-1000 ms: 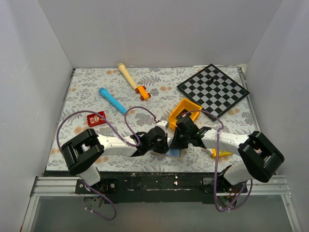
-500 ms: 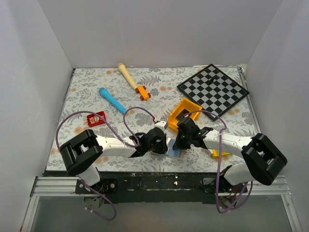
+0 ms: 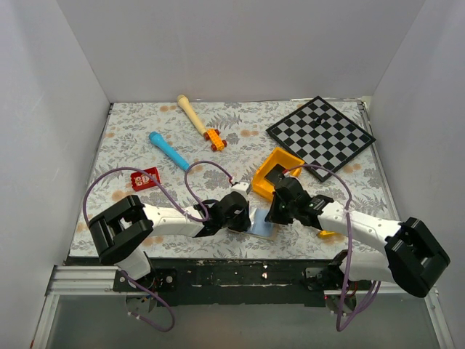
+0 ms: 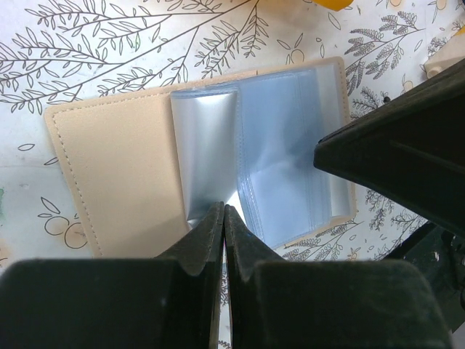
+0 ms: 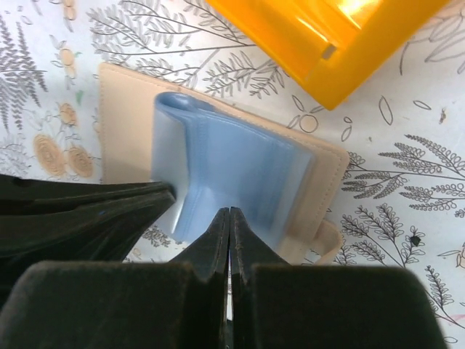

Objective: Put the credit cards into the card holder
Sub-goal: Open the card holder at the center of the board.

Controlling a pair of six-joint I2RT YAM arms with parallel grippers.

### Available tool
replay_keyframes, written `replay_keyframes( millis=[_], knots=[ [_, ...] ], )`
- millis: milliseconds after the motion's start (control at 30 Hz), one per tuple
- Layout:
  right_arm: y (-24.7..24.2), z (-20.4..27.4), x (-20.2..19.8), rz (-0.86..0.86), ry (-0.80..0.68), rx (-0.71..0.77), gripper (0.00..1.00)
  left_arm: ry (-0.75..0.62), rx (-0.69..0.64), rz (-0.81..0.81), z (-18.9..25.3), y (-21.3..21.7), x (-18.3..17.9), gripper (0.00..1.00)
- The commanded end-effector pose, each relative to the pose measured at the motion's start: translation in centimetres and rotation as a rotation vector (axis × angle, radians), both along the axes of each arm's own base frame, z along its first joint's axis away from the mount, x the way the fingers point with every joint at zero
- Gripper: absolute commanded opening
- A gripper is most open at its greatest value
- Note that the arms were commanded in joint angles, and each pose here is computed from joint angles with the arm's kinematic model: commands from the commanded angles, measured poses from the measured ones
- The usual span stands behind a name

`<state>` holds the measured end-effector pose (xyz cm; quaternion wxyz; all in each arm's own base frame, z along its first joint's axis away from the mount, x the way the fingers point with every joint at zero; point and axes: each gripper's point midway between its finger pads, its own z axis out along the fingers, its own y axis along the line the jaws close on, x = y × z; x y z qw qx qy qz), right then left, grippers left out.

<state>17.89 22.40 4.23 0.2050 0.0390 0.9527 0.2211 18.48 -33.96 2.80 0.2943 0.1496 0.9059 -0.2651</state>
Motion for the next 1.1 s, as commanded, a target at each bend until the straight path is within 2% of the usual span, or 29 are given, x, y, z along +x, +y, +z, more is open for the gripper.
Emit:
replay_keyframes(
  millis=[0,367,733,1067],
  knots=[
    [1.7,2.7,1.3,0.07,-0.082,0.052,0.01,0.007,0.059,0.013,-1.0,1.6,-0.4,0.0],
    [5.1,2.3,1.5,0.153,-0.038,0.128,0.01,0.004,0.054,0.013,-0.8,1.5,-0.4,0.0],
    [5.3,0.4,0.8,0.16,0.006,0.121,0.01,0.003,0.049,0.009,-0.7,1.2,-0.3,0.0],
    [3.8,-1.7,0.0,0.111,0.056,0.052,0.01,0.005,0.052,0.009,-0.8,1.3,-0.3,0.0]
  ],
)
